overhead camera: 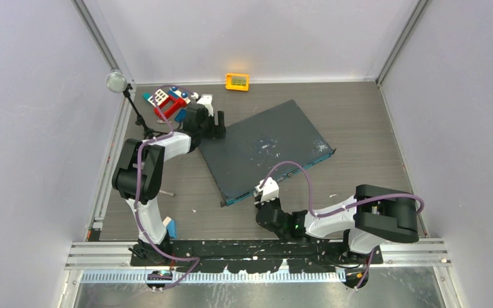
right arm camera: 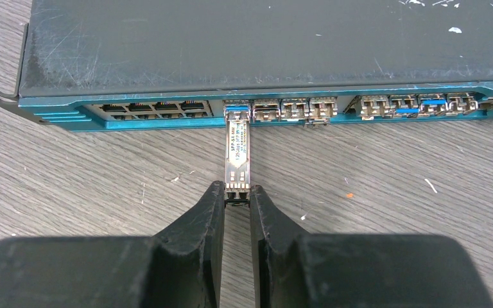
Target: Insert the plug into the switch port
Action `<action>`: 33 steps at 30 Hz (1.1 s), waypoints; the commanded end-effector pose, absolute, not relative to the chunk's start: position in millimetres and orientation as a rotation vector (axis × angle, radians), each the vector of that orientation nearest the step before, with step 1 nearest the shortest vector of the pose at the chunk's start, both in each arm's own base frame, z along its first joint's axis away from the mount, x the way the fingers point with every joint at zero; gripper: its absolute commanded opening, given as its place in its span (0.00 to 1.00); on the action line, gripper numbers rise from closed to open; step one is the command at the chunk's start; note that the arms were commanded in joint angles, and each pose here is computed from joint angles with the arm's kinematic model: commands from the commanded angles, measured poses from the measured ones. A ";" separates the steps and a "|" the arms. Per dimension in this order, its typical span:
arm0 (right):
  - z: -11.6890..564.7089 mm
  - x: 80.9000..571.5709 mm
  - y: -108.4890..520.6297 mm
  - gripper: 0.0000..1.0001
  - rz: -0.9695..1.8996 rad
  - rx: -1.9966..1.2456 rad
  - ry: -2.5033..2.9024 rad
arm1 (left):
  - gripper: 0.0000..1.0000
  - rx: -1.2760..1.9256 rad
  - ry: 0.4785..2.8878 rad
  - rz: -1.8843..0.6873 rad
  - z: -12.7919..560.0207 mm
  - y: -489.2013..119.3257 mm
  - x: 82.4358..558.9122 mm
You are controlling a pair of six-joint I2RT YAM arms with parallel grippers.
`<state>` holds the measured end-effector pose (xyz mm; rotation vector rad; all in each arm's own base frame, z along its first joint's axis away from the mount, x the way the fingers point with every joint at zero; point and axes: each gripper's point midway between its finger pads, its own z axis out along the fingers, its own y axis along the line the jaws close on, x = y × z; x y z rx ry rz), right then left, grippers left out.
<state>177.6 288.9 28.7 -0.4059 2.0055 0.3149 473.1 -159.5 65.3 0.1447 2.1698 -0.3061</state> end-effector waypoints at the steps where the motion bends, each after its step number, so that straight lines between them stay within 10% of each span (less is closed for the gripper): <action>1: 49.0 189.3 299.6 0.00 0.341 -0.318 1.957 | 0.82 0.198 2.292 -0.245 31.4 -154.8 454.5; 24: 51.8 216.7 308.6 0.00 0.315 -0.287 1.943 | 0.82 0.198 2.294 -0.244 31.0 -154.5 454.2; 33: 56.7 193.0 306.8 0.63 0.423 -0.378 2.024 | 0.82 0.198 2.294 -0.244 31.4 -154.6 454.4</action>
